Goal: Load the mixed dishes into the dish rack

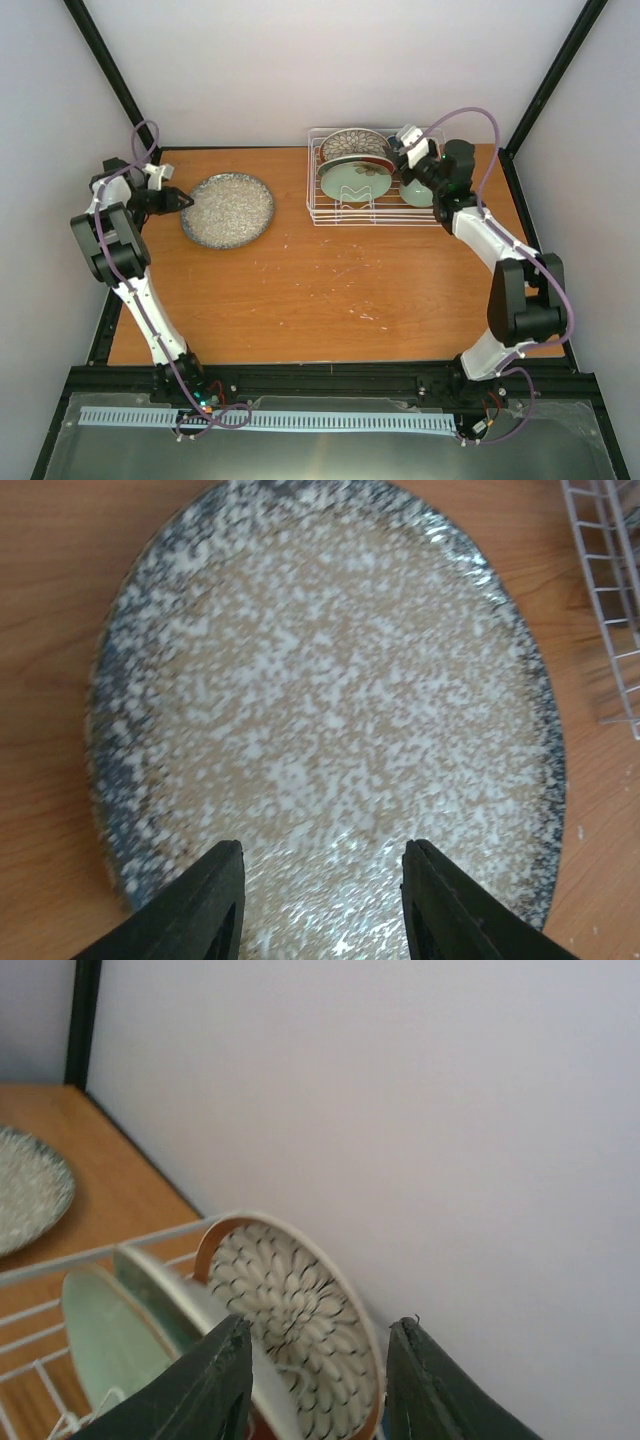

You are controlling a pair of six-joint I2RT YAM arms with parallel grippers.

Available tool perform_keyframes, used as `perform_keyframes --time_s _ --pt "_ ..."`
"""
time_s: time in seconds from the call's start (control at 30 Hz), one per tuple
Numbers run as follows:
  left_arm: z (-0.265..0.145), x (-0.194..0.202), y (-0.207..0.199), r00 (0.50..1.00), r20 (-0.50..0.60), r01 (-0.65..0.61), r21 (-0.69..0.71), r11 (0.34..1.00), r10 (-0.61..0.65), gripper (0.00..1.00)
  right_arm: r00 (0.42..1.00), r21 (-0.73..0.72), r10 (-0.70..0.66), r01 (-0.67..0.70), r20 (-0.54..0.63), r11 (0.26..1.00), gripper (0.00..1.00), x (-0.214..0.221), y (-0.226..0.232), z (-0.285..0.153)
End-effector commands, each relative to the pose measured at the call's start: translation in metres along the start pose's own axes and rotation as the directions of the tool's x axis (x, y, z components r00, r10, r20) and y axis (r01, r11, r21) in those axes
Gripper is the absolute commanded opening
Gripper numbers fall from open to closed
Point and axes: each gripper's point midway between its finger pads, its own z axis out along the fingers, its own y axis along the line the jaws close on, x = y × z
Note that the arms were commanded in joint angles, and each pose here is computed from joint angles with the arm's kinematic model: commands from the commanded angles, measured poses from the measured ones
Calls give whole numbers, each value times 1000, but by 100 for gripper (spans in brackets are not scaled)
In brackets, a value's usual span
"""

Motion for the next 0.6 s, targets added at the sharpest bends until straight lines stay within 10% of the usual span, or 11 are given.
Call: perform_keyframes --time_s 0.0,0.57 --pt "-12 5 22 998 -17 53 -67 996 -54 44 996 96 57 -64 68 993 39 -32 -21 -21" --pt "-6 12 36 996 -17 82 -80 993 -84 44 985 80 167 -170 35 982 42 -31 -9 -39"
